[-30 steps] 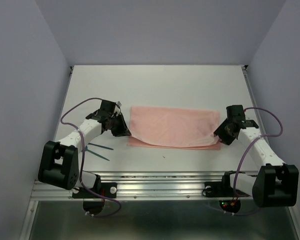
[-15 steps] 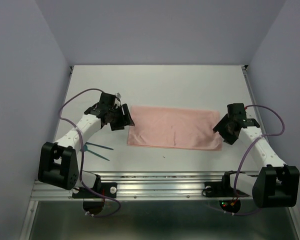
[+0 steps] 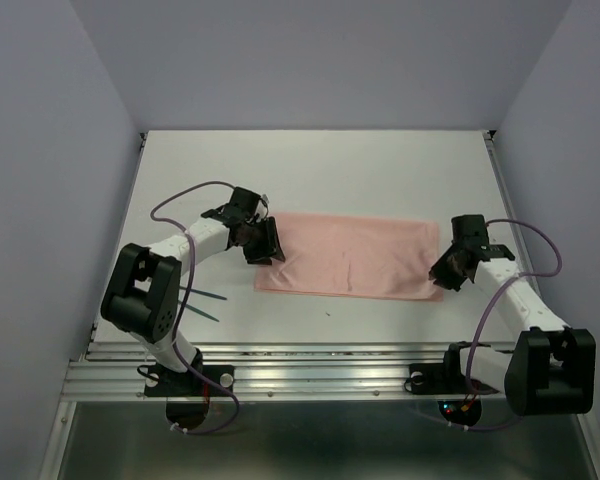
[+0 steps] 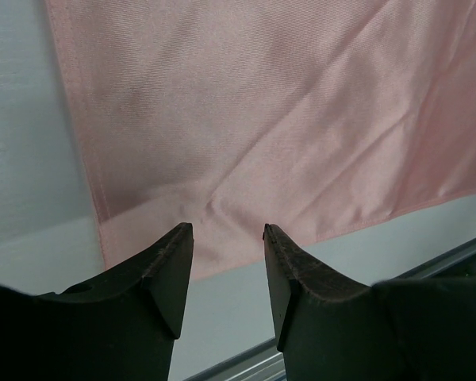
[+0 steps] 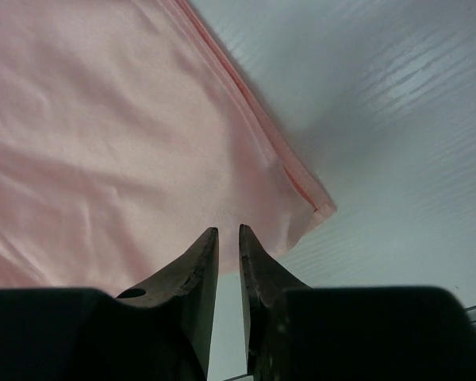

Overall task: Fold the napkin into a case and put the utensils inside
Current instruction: Fold and flatten the napkin at the center of the board.

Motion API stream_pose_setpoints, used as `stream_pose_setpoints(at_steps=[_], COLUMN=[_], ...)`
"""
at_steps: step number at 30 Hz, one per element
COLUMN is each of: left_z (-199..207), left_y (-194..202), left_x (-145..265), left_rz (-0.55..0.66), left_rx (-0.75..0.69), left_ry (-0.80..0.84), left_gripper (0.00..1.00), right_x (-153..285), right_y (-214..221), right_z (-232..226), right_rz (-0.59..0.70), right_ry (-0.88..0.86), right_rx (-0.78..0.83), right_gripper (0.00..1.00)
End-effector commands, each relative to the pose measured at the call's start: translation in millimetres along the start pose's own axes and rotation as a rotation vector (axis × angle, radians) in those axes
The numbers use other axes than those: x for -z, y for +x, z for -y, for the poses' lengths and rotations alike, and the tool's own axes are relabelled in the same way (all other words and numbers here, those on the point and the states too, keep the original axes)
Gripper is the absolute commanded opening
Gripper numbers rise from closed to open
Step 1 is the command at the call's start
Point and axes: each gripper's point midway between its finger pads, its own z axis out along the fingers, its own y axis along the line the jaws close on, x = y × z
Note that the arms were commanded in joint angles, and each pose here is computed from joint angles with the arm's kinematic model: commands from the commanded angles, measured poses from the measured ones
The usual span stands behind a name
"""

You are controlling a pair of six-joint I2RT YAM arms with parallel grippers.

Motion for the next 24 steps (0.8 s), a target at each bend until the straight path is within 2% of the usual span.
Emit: stream_pose_setpoints(at_steps=[1,6,11,18,24], left_z=[7,-3,-7,0,16], left_y=[-11,-1,2,-17,-36], left_x=[-3,-13,-14,-8,-1], left_rz=[0.022,-0.016,-0.029,0.0,0.04], left_rx=[-0.011,-0.007,-0.019,-0.053,-0.07], left_ry=[0.024,0.0,-0.01,-0.021,0.01], left_gripper=[0.51,0.51,0.51,0.51,0.51], right_x=[-15,-31,-26,-11,-27], right_y=[10,18,10,-7,9], right_z=[5,23,21,17,38], right_rz=[-0.027,-0.028,0.0,0.055,0.022], right_ry=[0.014,0.101,0.093,0.09,0.18], right_rx=[-0.047,-0.09,-0.064,-0.049,-0.075], right_gripper=[0.22,0.22,0.22,0.22,0.23])
